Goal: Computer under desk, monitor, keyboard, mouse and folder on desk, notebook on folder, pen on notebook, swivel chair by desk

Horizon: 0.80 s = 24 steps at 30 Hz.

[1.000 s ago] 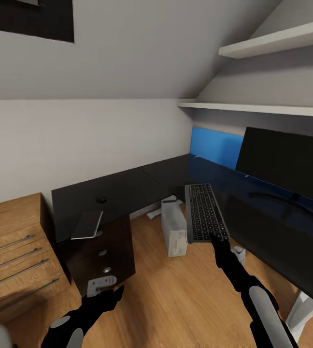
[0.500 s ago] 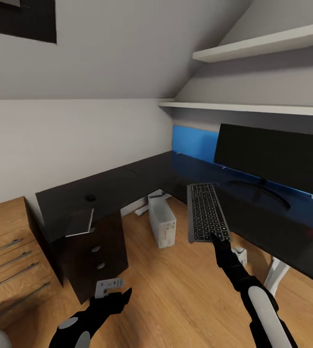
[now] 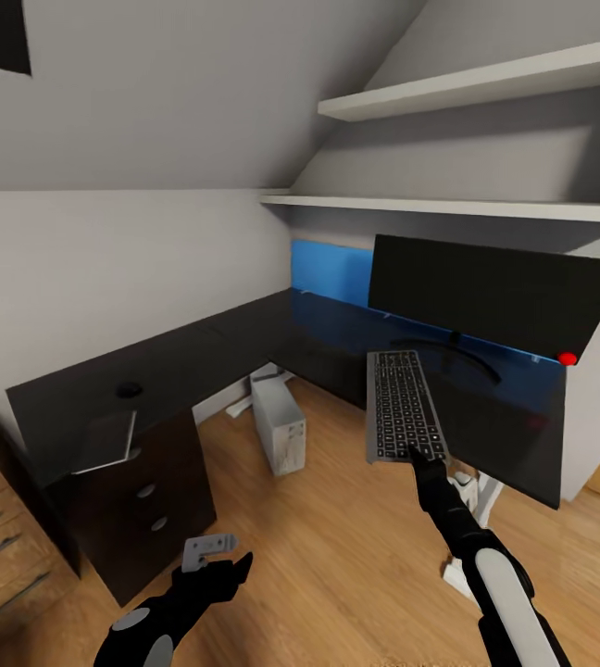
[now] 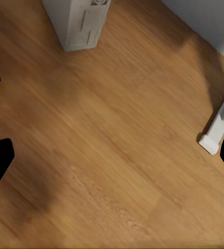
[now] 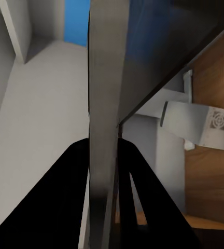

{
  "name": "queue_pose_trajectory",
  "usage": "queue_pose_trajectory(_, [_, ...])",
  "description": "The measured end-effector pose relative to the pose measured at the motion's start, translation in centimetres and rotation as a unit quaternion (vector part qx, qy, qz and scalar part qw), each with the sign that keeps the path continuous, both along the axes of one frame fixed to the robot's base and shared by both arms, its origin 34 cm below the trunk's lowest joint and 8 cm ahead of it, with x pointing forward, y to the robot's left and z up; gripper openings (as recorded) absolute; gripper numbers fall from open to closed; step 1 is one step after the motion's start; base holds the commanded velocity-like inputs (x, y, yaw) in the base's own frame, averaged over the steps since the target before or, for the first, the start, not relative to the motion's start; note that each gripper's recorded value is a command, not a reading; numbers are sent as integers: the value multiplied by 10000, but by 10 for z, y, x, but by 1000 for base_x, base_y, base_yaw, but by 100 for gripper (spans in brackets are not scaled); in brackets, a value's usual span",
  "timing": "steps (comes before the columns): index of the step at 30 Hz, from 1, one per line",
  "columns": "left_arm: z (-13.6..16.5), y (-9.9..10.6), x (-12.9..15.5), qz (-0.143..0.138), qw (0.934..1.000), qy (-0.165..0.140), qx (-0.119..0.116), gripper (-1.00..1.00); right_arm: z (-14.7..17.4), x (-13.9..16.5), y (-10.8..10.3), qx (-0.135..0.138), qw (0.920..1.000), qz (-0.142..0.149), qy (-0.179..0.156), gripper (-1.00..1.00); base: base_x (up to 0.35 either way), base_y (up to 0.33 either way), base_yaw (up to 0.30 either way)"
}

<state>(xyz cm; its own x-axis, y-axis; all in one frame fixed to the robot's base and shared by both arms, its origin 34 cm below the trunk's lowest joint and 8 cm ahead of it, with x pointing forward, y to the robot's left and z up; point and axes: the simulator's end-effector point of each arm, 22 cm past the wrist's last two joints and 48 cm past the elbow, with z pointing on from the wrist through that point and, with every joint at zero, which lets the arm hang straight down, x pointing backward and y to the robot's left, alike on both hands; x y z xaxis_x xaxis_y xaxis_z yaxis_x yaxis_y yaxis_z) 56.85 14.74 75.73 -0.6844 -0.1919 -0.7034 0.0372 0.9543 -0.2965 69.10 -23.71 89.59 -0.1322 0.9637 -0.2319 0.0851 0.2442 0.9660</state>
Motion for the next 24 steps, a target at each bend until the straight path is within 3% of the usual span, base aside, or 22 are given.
queue_pose_trajectory(13, [0, 0, 0, 1, 10000, -1, 0, 100, -2, 1, -18, -11, 9992, -398, -32, -100, 0, 0, -274])
queue_pose_trajectory(23, [0, 0, 0, 2, 10000, -1, 0, 100, -19, -2, -49, -23, 9934, -1151, 28, -100, 0, 0, -274])
queue_pose_trajectory(24, [0, 0, 0, 0, 10000, -2, 0, 100, -20, -3, -56, -32, 9912, -1322, 13, -100, 0, 0, -274])
